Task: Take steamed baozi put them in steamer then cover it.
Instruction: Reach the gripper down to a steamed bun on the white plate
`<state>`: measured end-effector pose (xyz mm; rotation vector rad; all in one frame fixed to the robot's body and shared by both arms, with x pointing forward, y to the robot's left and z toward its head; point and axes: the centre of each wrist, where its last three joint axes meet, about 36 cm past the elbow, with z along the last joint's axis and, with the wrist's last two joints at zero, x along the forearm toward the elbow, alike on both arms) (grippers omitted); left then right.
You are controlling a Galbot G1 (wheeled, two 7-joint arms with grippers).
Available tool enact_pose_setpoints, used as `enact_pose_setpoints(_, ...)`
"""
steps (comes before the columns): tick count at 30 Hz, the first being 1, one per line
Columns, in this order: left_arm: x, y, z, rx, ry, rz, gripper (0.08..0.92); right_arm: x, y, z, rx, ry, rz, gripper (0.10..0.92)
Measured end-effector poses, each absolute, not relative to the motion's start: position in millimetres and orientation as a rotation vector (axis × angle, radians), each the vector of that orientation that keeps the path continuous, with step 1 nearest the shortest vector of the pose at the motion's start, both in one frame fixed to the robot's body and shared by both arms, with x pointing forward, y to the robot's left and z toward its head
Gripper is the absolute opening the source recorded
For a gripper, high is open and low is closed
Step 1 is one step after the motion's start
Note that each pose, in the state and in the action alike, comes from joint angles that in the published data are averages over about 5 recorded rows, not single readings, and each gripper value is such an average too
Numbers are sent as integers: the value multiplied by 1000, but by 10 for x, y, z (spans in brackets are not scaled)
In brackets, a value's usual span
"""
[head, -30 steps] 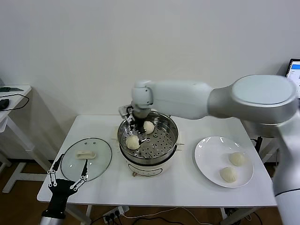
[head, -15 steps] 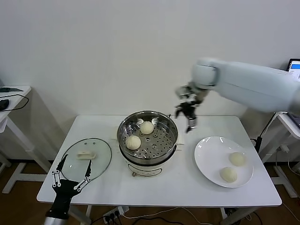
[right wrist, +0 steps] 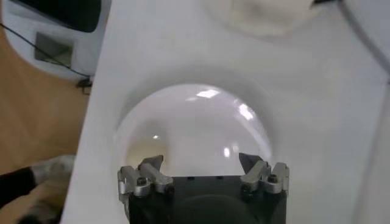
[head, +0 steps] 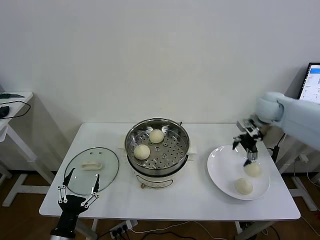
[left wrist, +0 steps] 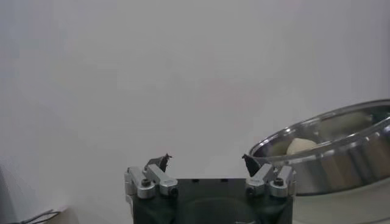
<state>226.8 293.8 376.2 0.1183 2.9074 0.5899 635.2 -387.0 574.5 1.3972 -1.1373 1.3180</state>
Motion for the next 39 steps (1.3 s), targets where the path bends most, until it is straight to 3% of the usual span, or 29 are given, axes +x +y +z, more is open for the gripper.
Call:
enact_pose_setpoints(16, 2200, 2904, 3721, 108, 2921, 609, 823, 6078, -4064, 5010, 1372, -1183, 1245, 823)
enact_pose_setpoints(33, 2179, 2911, 3684, 92, 2926, 612, 823, 5973, -4166, 4736, 1337, -1201, 1227, 822)
enact_pose_setpoints(39, 2178, 2935, 3689, 85, 2925, 621, 823, 5956, -4160, 4686, 1337, -1203, 1221, 785)
